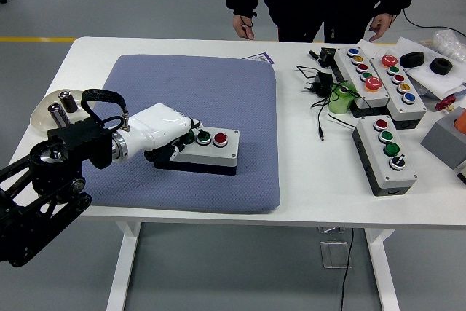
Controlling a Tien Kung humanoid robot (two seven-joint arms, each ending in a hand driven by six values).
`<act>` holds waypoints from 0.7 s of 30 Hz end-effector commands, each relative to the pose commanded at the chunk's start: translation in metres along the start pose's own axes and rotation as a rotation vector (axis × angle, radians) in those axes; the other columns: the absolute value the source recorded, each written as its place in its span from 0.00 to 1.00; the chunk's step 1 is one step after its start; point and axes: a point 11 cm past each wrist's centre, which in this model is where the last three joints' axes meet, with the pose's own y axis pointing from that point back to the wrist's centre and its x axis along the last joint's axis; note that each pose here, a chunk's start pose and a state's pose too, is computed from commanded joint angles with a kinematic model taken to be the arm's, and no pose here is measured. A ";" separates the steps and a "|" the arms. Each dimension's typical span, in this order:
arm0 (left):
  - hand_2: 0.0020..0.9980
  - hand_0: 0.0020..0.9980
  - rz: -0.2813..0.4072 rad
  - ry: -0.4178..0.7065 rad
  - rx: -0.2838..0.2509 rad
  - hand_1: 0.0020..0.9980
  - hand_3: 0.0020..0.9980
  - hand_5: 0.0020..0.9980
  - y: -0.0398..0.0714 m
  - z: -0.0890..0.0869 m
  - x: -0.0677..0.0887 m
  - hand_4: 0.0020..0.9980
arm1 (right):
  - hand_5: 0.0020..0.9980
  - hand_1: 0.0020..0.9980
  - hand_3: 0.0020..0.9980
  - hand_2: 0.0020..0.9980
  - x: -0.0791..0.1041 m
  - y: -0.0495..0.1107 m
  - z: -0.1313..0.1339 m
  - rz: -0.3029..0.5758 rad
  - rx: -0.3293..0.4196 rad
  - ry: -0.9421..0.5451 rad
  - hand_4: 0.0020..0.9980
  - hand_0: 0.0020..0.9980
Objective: Pick up the button,place it on the desk,press the button,press the button
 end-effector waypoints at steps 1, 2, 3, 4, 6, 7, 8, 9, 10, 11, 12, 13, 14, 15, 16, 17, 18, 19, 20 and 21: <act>0.11 0.00 -0.001 0.001 0.000 0.01 0.73 0.00 0.000 0.000 0.000 0.00 | 0.14 0.71 0.58 0.72 0.000 0.000 0.000 0.000 0.000 0.000 0.18 0.75; 0.11 0.00 0.000 0.001 0.000 0.01 0.73 0.00 -0.001 0.000 0.001 0.00 | 0.14 0.71 0.58 0.72 0.000 0.000 0.000 0.000 0.000 0.000 0.18 0.75; 0.11 0.00 0.001 0.002 0.000 0.01 0.73 0.00 -0.001 0.000 0.001 0.00 | 0.14 0.71 0.58 0.72 0.000 0.000 0.000 0.000 0.001 0.001 0.18 0.75; 0.11 0.00 0.001 0.003 0.001 0.01 0.73 0.00 -0.001 0.000 0.001 0.00 | 0.14 0.71 0.58 0.72 0.000 0.000 0.000 0.000 0.001 0.001 0.18 0.75; 0.11 0.00 0.010 0.002 0.002 0.01 0.73 0.00 -0.001 -0.001 0.004 0.00 | 0.13 0.71 0.58 0.72 0.000 0.000 -0.001 0.000 0.001 0.001 0.18 0.75; 0.11 0.00 0.024 0.002 0.002 0.01 0.73 0.00 -0.001 -0.001 0.007 0.00 | 0.13 0.71 0.58 0.72 0.000 0.000 -0.001 0.000 0.002 0.000 0.18 0.75; 0.11 0.00 0.035 0.002 0.000 0.01 0.73 0.00 -0.001 -0.001 0.009 0.00 | 0.13 0.71 0.58 0.72 0.000 0.000 -0.001 0.000 0.002 -0.001 0.18 0.75; 0.11 0.00 0.047 0.002 -0.003 0.01 0.73 0.00 0.000 0.000 0.012 0.00 | 0.13 0.71 0.58 0.72 0.000 0.000 -0.001 0.000 0.002 -0.001 0.18 0.75; 0.11 0.00 0.058 0.002 -0.007 0.01 0.73 0.00 0.000 0.001 0.014 0.00 | 0.13 0.71 0.58 0.72 0.000 0.000 -0.001 0.000 0.002 -0.001 0.18 0.75; 0.11 0.00 0.067 0.001 -0.012 0.01 0.73 0.00 0.000 0.002 0.017 0.00 | 0.13 0.71 0.58 0.72 0.000 0.000 -0.001 0.000 0.002 0.000 0.18 0.75; 0.11 0.00 0.080 -0.003 -0.028 0.01 0.73 0.00 0.000 0.006 0.020 0.00 | 0.13 0.70 0.58 0.72 0.000 0.000 -0.002 0.001 0.002 0.000 0.18 0.75; 0.11 0.00 0.087 -0.006 -0.039 0.01 0.73 0.00 0.000 0.009 0.022 0.00 | 0.13 0.70 0.58 0.72 0.000 0.000 -0.002 0.000 0.002 -0.001 0.18 0.75; 0.11 0.00 0.091 -0.009 -0.049 0.01 0.73 0.00 0.000 0.012 0.023 0.00 | 0.13 0.70 0.58 0.72 0.000 0.000 -0.001 0.000 0.002 -0.001 0.18 0.75; 0.11 0.00 0.094 -0.011 -0.056 0.01 0.73 0.00 0.000 0.015 0.024 0.00 | 0.13 0.70 0.58 0.72 0.000 0.000 -0.001 0.000 0.002 0.000 0.18 0.75; 0.11 0.00 0.096 -0.012 -0.067 0.01 0.73 0.00 -0.001 0.018 0.025 0.00 | 0.13 0.70 0.58 0.72 0.000 0.000 -0.001 0.000 0.002 0.001 0.18 0.75; 0.11 0.00 0.097 -0.013 -0.073 0.01 0.73 0.00 -0.002 0.021 0.025 0.00 | 0.13 0.70 0.58 0.72 0.000 0.000 -0.001 0.000 0.002 0.002 0.18 0.75; 0.10 0.00 0.097 -0.013 -0.077 0.01 0.73 0.00 -0.003 0.023 0.025 0.00 | 0.13 0.70 0.58 0.72 0.000 0.000 -0.001 0.000 0.002 0.002 0.18 0.75; 0.10 0.00 0.095 -0.014 -0.079 0.01 0.73 0.00 -0.003 0.024 0.025 0.00 | 0.13 0.70 0.58 0.72 0.000 0.000 -0.001 0.000 0.002 0.002 0.18 0.75; 0.10 0.00 0.094 -0.014 -0.080 0.01 0.73 0.00 -0.004 0.024 0.025 0.00 | 0.13 0.70 0.58 0.72 0.000 0.000 -0.001 0.000 0.001 0.002 0.18 0.75; 0.10 0.00 0.093 -0.014 -0.081 0.01 0.73 0.00 -0.004 0.025 0.025 0.00 | 0.13 0.70 0.58 0.72 0.000 0.000 -0.001 0.000 0.001 0.002 0.18 0.75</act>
